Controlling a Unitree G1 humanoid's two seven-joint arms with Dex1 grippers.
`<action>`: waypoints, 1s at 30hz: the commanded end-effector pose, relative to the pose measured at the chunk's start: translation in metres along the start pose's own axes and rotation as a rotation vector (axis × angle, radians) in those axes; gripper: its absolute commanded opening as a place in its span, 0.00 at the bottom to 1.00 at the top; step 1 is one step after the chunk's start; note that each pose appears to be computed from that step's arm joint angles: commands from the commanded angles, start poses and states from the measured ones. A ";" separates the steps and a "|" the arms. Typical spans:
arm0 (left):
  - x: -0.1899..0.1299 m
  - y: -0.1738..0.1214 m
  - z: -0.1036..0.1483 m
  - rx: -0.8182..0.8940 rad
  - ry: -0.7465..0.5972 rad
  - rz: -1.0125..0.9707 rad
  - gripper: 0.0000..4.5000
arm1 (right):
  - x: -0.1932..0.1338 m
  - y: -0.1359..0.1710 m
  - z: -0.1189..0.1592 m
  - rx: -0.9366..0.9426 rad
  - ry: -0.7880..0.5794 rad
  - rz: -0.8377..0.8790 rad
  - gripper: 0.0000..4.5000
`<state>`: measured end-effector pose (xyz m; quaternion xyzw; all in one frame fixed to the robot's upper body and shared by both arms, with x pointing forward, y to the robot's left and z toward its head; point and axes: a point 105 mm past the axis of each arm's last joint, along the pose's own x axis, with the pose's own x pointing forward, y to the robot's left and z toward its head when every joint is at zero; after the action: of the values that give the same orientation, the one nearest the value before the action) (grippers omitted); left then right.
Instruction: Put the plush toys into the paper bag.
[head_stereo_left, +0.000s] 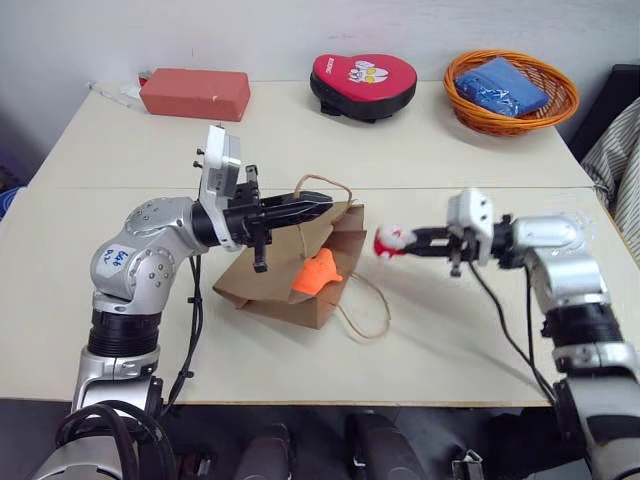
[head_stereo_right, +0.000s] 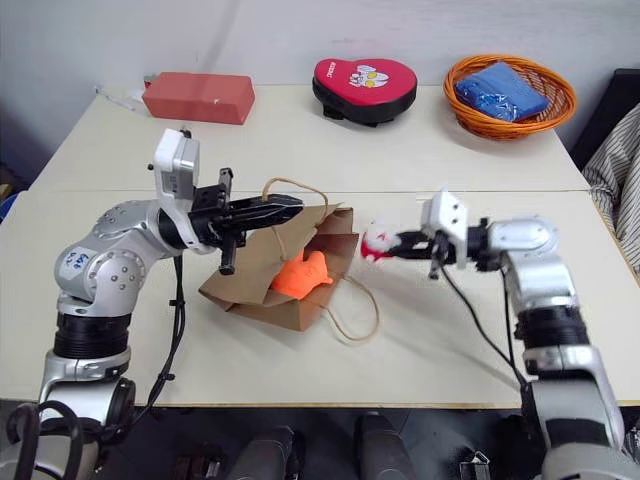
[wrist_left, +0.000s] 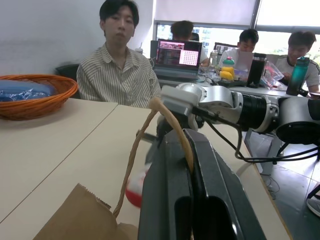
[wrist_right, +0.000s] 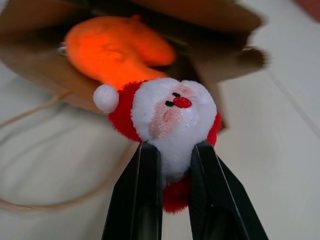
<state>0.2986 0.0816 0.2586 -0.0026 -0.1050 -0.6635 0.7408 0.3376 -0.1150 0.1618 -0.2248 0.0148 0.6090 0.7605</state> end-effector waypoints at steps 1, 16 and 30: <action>0.004 -0.005 0.009 0.037 -0.016 -0.031 0.00 | 0.029 -0.006 0.019 -0.045 -0.030 -0.069 0.06; 0.008 -0.006 0.009 0.049 -0.031 -0.047 0.00 | 0.087 -0.037 0.015 0.052 0.020 -0.239 0.44; 0.003 -0.007 0.006 0.047 -0.026 -0.029 0.00 | -0.050 -0.008 0.009 0.326 0.017 -0.076 1.00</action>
<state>0.2963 0.0756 0.2553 -0.0034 -0.1081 -0.6728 0.7319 0.3381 -0.1468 0.1782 -0.1409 0.1026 0.5665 0.8054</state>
